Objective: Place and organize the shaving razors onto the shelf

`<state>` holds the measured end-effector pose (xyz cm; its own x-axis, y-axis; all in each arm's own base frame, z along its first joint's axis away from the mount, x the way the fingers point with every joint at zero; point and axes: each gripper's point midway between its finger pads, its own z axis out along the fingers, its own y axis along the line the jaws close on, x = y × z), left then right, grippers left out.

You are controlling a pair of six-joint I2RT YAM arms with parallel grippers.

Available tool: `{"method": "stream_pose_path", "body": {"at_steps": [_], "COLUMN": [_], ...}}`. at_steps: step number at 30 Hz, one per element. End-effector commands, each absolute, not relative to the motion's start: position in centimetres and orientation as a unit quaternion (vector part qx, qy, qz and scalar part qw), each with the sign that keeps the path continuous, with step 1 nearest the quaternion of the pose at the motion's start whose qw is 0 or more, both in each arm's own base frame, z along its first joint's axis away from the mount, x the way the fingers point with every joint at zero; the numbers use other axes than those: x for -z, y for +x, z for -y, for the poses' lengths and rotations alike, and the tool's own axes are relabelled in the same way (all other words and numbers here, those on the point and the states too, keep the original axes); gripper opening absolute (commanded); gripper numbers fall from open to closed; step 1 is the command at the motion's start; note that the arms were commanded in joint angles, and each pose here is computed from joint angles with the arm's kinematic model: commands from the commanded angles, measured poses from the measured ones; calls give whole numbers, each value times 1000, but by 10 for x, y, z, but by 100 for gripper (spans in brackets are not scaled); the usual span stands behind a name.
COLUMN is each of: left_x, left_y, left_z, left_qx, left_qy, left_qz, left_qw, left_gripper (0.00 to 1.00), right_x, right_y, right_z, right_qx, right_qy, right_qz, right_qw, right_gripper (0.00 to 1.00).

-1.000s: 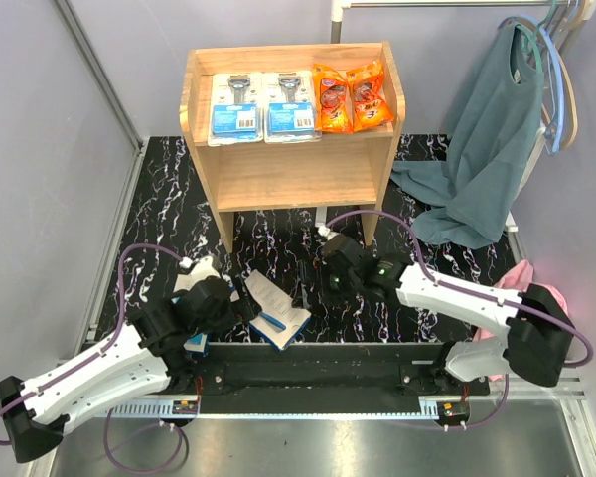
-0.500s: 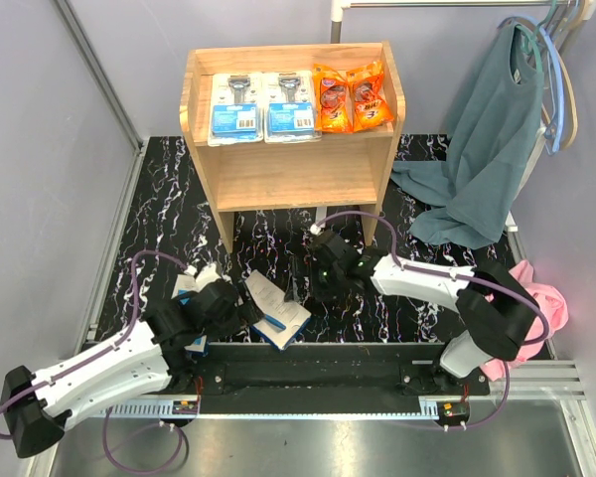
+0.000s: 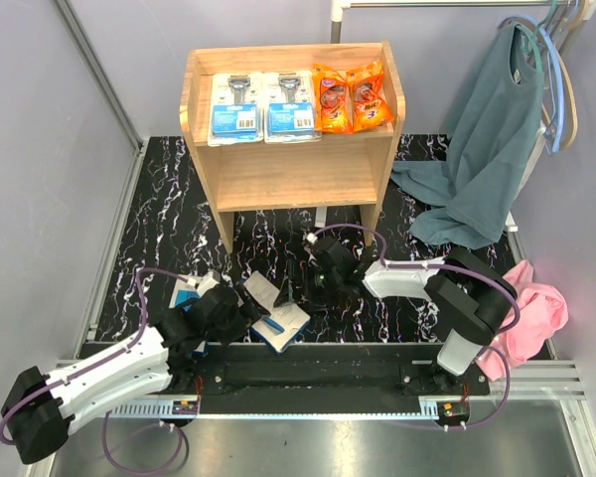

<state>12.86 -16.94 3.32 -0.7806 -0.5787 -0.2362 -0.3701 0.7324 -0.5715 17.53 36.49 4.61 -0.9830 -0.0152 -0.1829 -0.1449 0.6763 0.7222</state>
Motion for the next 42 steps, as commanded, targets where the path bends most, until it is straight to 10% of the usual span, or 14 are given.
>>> {"method": "stream_pose_path", "body": {"at_steps": [1,19,42], "left_x": [-29,-52,-48], "left_y": [129,88,80], "left_z": [174,203,186], "left_qx": [263,357,300], "left_qy": [-260,-233,-223], "left_qz": [-908,-895,-914], "left_qw": [196,134,154], "left_gripper": [89,84,89], "right_x": [-73,-85,-28], "right_y": [162,76,81], "right_z": [-381,-395,-365], "right_qx": [-453,-437,-336], "right_qy": [-46,-43,38], "right_qz": [-888,-898,-941], "right_qw": [64,-5,16], "right_gripper": [100,100,100]}}
